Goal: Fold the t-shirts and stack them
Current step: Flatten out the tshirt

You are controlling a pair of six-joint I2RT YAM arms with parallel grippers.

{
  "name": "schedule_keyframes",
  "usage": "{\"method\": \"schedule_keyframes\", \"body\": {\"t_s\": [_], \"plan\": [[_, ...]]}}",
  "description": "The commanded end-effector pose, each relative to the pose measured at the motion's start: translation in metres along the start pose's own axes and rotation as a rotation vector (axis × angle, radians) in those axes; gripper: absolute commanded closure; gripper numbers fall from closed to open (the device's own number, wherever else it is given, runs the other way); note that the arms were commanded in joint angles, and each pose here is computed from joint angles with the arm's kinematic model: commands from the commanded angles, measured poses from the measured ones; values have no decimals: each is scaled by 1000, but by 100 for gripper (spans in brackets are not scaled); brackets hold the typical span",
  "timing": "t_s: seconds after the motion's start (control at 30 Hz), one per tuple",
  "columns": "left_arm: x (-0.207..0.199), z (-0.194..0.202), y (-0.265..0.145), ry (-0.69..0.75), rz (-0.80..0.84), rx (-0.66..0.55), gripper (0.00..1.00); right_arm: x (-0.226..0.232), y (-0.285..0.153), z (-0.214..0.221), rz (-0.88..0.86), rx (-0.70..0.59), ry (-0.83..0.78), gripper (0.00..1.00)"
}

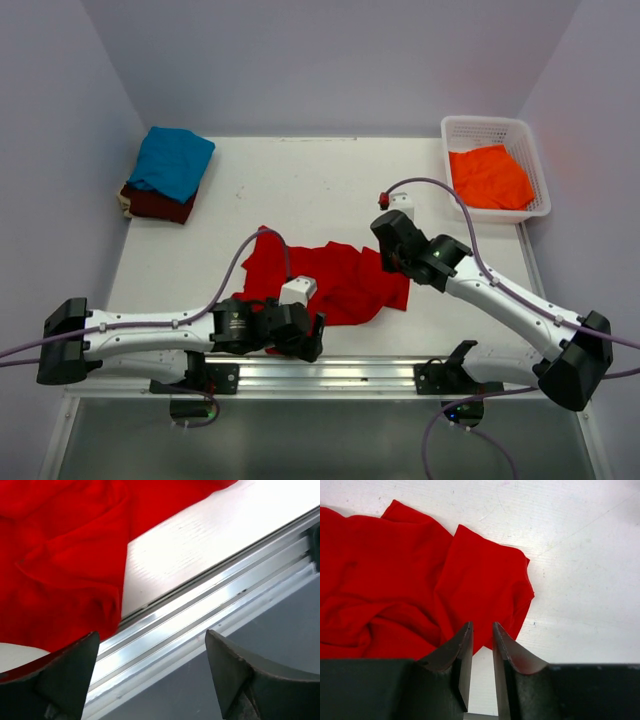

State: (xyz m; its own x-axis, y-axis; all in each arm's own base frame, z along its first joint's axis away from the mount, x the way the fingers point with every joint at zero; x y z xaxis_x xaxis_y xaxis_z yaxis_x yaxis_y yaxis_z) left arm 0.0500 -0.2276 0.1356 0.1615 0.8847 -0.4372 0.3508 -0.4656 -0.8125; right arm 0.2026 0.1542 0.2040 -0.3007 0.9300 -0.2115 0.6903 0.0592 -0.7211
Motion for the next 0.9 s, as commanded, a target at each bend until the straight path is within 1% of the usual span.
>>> {"method": "schedule_keyframes", "body": {"t_s": [0.0,0.03,0.07,0.17,0.27,0.3,0.33,0.4,0.43,0.5,0.53,0.57,0.7,0.87], "plan": [[-3,-11,-13,-100,-61,-133,0,-1,-4,-18,10,-47,23,73],[0,-16,-17,-104,-63,-175,0,-1,-4,-18,12,-44,23,70],[6,-17,-20,-101,-88,-189,0,-2,-4,-19,16,-46,25,69],[16,-22,-27,-90,-144,-226,0,-3,-6,-18,19,-49,26,71],[16,-29,-29,-64,-184,-259,1,-5,-8,-17,23,-55,35,74],[14,-29,-28,-38,-177,-253,2,-6,-9,-17,26,-55,35,75],[10,-24,-24,-22,-165,-216,7,-7,-9,-16,29,-54,38,77],[3,-19,-17,5,-127,-172,12,-7,-10,-16,32,-52,37,78],[8,-10,-9,18,-140,-124,18,-8,-11,-16,36,-54,38,80],[13,1,-2,27,-145,-66,23,-10,-12,-15,41,-58,42,81],[22,8,3,37,-168,-39,28,-11,-13,-15,42,-61,45,82],[24,11,4,38,-168,-24,30,-12,-15,-15,44,-65,49,83],[36,19,2,27,-165,7,37,-14,-16,-11,54,-62,52,86],[42,16,6,55,-176,-34,39,-13,-15,-9,48,-60,64,90]]}}
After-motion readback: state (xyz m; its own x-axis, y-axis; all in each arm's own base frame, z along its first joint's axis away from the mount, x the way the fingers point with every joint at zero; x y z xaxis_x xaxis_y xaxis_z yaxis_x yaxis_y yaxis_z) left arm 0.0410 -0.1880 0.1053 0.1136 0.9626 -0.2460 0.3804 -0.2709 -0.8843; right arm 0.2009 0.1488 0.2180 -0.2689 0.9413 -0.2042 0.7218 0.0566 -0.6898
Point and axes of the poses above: each gripper's point midway between its finger pads, its own y axis out along the fingers, its own x axis along the line the jaws close on, z = x × y, the point moved 6 cm from there along -y, back along the fingers, and after that the axes turned 15 degrees about -y, right-handed, at the moved point
